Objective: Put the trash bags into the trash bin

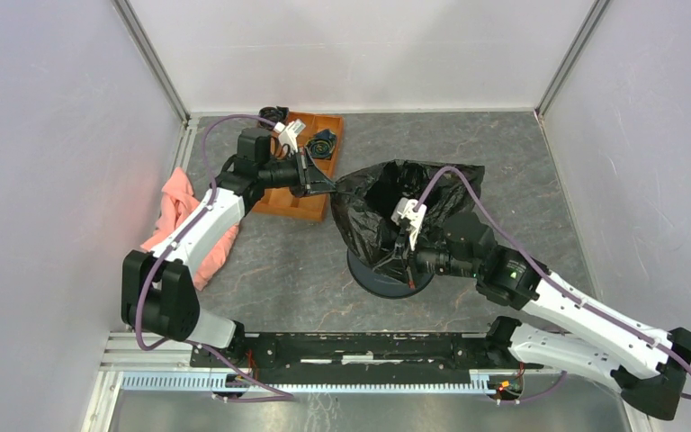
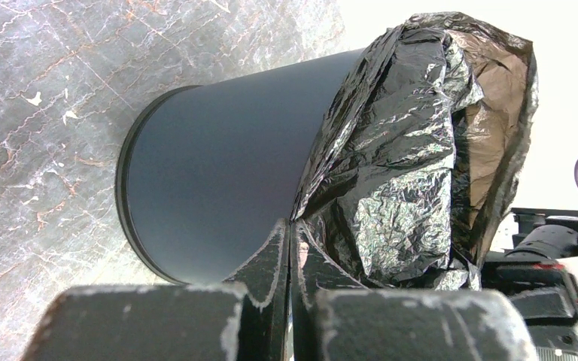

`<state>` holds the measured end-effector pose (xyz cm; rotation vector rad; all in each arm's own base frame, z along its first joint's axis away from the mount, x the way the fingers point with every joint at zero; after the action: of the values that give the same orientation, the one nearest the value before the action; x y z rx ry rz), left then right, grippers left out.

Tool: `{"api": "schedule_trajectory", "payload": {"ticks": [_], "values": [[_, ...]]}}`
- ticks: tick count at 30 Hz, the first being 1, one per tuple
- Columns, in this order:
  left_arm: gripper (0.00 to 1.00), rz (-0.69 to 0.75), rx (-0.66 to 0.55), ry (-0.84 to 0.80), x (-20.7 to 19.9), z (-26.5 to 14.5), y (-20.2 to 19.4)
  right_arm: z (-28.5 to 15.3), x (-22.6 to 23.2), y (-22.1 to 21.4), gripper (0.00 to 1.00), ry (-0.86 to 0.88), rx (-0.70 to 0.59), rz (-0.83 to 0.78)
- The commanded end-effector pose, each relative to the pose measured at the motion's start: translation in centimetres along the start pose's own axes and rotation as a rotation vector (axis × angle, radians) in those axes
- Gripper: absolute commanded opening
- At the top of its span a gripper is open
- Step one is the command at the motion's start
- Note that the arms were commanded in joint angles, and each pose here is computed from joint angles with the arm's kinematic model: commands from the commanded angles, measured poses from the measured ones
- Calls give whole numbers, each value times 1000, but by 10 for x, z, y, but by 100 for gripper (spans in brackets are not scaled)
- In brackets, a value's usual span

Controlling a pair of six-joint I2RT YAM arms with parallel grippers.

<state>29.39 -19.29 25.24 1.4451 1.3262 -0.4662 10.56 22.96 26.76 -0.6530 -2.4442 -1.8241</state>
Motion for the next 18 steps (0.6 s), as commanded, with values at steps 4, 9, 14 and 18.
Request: {"api": "schedule_trajectory", "payload": {"ticks": [4, 9, 14, 18], "values": [[2, 2, -33, -77, 1, 4, -3, -8, -15, -19, 6, -143, -81, 4], [2, 2, -43, -67, 6, 4, -8, -27, -6, -18, 37, -146, -75, 56], [2, 3, -41, -70, 5, 3, -9, -75, 0, 13, 63, -276, -156, 59], [2, 8, -45, -80, 2, 1, -10, -106, 2, 45, 74, -378, -184, 23]]}}
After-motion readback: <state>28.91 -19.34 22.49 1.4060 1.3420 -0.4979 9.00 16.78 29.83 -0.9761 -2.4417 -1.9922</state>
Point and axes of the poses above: each gripper's point midway between its finger pads, its own z axis out along the fingers, its own x axis along the line the jaws close on, y = z × x, the point moved 6 cm from there along -z, back along the fingers, and after that the axes turned 3 degrees about -z, right-handed, at the moved point
